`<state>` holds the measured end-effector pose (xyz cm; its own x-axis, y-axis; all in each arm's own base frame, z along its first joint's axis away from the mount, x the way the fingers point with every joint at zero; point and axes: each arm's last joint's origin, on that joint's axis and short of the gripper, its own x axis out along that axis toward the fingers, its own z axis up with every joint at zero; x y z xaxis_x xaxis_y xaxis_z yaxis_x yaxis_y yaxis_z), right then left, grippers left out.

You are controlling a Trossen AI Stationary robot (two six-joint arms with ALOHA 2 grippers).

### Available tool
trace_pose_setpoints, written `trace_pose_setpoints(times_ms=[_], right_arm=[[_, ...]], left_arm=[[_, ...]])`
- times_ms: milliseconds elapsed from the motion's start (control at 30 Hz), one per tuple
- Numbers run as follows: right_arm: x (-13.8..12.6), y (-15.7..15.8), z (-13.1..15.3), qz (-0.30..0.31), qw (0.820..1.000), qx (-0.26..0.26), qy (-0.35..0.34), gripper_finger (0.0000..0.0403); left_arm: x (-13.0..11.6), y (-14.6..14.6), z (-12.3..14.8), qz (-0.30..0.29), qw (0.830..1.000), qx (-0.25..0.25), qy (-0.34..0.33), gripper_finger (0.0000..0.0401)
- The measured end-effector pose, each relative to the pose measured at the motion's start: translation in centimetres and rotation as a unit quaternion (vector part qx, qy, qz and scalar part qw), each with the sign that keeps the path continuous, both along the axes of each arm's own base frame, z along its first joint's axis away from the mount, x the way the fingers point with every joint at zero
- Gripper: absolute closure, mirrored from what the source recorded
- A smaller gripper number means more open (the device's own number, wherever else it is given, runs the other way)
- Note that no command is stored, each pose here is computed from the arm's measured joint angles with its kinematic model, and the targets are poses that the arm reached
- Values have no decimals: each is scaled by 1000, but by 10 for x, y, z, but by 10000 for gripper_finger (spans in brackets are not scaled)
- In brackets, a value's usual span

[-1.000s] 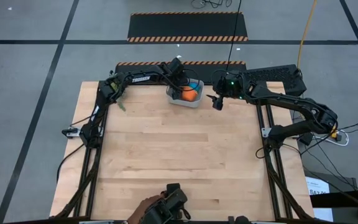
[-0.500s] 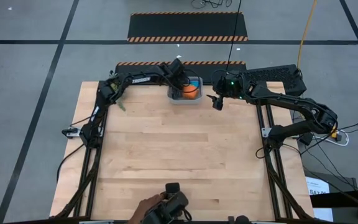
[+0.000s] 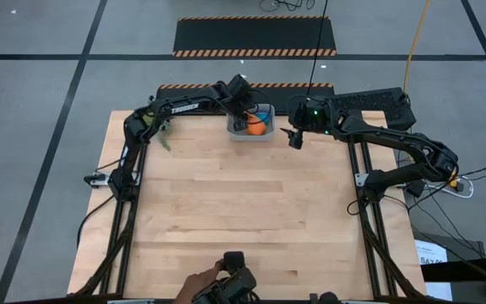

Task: Nest measuring cups in basket
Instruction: Put the stack of measuring cups into the gray bin

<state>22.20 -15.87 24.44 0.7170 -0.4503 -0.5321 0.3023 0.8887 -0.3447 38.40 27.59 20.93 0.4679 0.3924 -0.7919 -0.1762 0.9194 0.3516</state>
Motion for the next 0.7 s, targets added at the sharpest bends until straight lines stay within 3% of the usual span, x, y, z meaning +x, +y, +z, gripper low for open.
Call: trace_pose_setpoints(times_ms=[467, 700], right_arm=[[1, -1, 2, 0, 1000, -9, -12, 106], [1, -1, 2, -2, 1000, -5, -15, 106]], left_arm=[[-17, -12, -10, 1, 993, -69, 98, 164], [-20, -16, -13, 16, 989, -93, 115, 164]])
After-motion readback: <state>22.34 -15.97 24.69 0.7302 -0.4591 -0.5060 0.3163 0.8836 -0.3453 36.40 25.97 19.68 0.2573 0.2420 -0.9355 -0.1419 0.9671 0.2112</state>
